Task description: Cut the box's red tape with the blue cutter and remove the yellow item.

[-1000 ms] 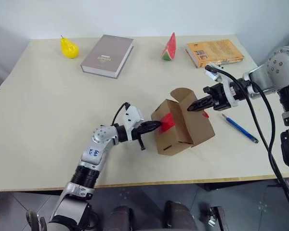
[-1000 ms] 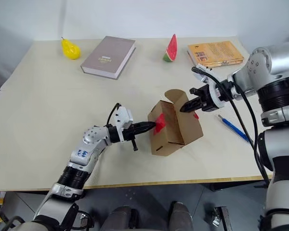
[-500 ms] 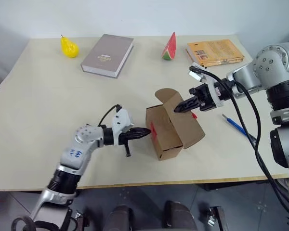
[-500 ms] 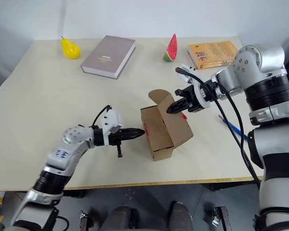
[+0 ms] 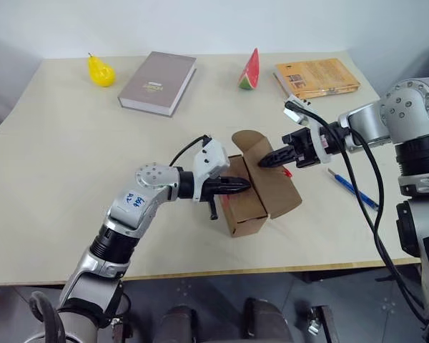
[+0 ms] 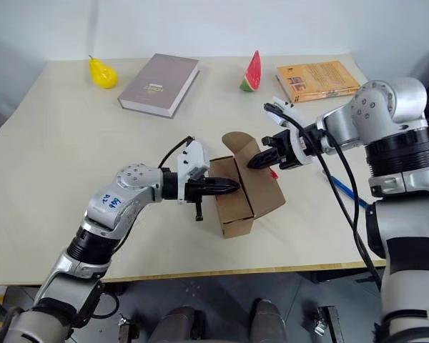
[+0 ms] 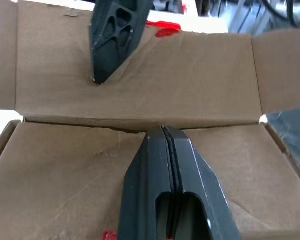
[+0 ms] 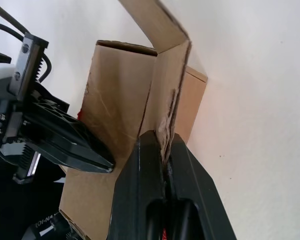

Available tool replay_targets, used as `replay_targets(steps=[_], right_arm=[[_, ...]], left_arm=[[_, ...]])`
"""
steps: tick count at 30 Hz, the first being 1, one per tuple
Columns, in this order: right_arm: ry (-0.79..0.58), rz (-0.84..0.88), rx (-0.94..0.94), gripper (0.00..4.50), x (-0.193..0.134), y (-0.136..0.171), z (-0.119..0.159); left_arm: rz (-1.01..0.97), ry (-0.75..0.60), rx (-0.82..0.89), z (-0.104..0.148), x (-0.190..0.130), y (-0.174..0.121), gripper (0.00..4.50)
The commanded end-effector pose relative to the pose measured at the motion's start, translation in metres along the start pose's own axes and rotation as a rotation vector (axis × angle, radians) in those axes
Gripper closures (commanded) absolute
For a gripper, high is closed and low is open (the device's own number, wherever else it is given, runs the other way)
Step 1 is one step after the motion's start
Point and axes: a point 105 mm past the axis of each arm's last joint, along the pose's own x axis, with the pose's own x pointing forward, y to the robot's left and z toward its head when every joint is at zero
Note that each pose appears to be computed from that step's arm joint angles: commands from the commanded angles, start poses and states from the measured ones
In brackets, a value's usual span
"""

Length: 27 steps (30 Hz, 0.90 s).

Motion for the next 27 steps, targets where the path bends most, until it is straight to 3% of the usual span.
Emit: replay_targets(steps=[1, 10, 17, 27], right_arm=[[-0.037, -0.041, 0.001, 4.49, -0.013, -0.007, 0.002], [-0.065, -0.169, 0.002, 4.49, -0.036, -0.03, -0.005], [-0.085, -0.112, 0.008, 4.49, -0.023, -0.028, -0.01], [-0.116, -0.131, -0.023, 4.49, -0.003, -0.031, -0.023]], left_arm=[[-0.039, 0.089, -0.064, -0.022, -0.005, -0.007, 4.5], [0.103, 0.148, -0.151, -0.047, -0.05, 0.007, 4.5], [0.166, 0.098, -0.183, -0.042, -0.059, 0.013, 4.5], [0.184, 0.186, -0.237, -0.057, -0.069, 0.011, 4.5]])
